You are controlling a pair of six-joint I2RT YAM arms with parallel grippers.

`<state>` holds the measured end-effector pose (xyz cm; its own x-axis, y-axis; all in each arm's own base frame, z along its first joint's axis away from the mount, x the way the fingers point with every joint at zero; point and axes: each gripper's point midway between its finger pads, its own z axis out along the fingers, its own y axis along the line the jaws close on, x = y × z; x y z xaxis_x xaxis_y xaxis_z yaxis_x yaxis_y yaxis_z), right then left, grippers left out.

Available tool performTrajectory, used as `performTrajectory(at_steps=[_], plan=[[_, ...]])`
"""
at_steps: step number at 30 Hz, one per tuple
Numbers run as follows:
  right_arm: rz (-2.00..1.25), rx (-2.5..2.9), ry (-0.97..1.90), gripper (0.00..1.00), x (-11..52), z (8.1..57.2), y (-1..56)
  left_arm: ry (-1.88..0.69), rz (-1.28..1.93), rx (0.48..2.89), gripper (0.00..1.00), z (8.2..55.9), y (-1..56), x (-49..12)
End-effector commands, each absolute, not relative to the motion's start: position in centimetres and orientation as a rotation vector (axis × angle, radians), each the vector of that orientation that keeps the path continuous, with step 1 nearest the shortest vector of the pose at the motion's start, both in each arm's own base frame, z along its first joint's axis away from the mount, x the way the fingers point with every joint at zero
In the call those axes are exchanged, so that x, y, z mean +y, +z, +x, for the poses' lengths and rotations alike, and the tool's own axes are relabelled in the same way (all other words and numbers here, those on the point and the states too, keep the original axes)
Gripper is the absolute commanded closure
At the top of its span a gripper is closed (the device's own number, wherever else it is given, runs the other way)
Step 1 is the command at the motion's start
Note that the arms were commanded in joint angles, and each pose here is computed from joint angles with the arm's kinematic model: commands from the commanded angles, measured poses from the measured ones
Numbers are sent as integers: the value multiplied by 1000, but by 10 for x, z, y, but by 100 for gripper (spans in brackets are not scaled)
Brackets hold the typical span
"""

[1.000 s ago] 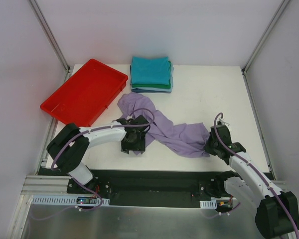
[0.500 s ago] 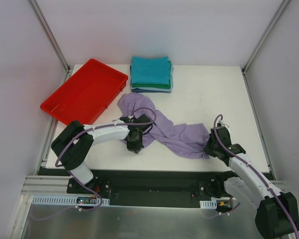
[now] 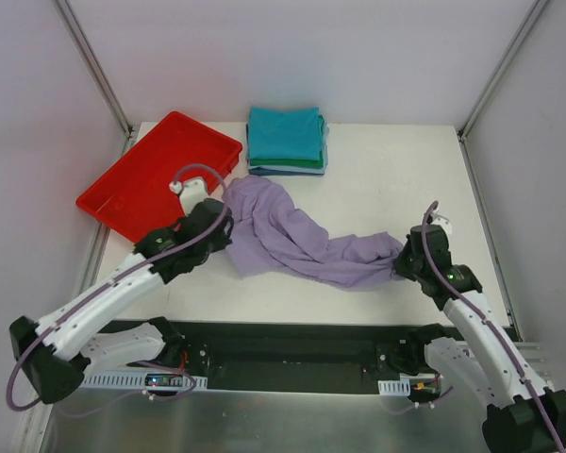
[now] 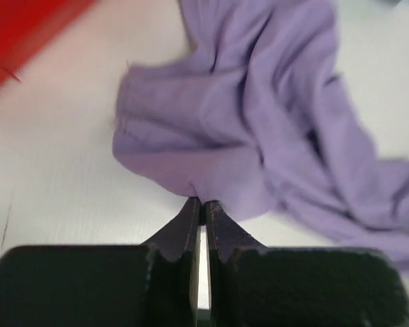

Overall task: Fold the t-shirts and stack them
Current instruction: Flatten out the tshirt

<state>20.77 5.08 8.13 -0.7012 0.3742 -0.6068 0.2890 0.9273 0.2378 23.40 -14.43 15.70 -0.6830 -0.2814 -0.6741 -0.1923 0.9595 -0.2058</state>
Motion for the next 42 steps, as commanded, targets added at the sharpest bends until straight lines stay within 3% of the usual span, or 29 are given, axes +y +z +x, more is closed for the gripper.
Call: performTrajectory(at_steps=[1, 7, 14, 24, 27, 32, 35, 38, 42], plan=[[450, 2219, 133, 99, 38, 228, 159, -139, -433, 1991, 100, 246, 264, -97], [422, 1974, 94, 99, 18, 234, 284, -258, -513, 1659, 100, 231, 399, -56], [385, 1694, 130, 99, -2, 195, 419, -492, -335, 1340, 100, 190, 542, -41], [259, 1438, 316, 99, 0, 113, 535, -679, -105, 1052, 100, 123, 666, -32], [261, 1424, 309, 99, -3, 109, 543, -642, -127, 1001, 100, 129, 688, -29], [364, 1479, 172, 99, -20, 140, 531, -467, -171, 1035, 100, 179, 704, -42], [413, 1533, 76, 99, -27, 167, 515, -229, -214, 1103, 100, 229, 686, -52], [459, 1589, -65, 99, -34, 206, 488, 46, -264, 1172, 100, 300, 645, -68], [509, 1764, -259, 100, -37, 265, 414, 171, -221, 1378, 100, 403, 556, -95]])
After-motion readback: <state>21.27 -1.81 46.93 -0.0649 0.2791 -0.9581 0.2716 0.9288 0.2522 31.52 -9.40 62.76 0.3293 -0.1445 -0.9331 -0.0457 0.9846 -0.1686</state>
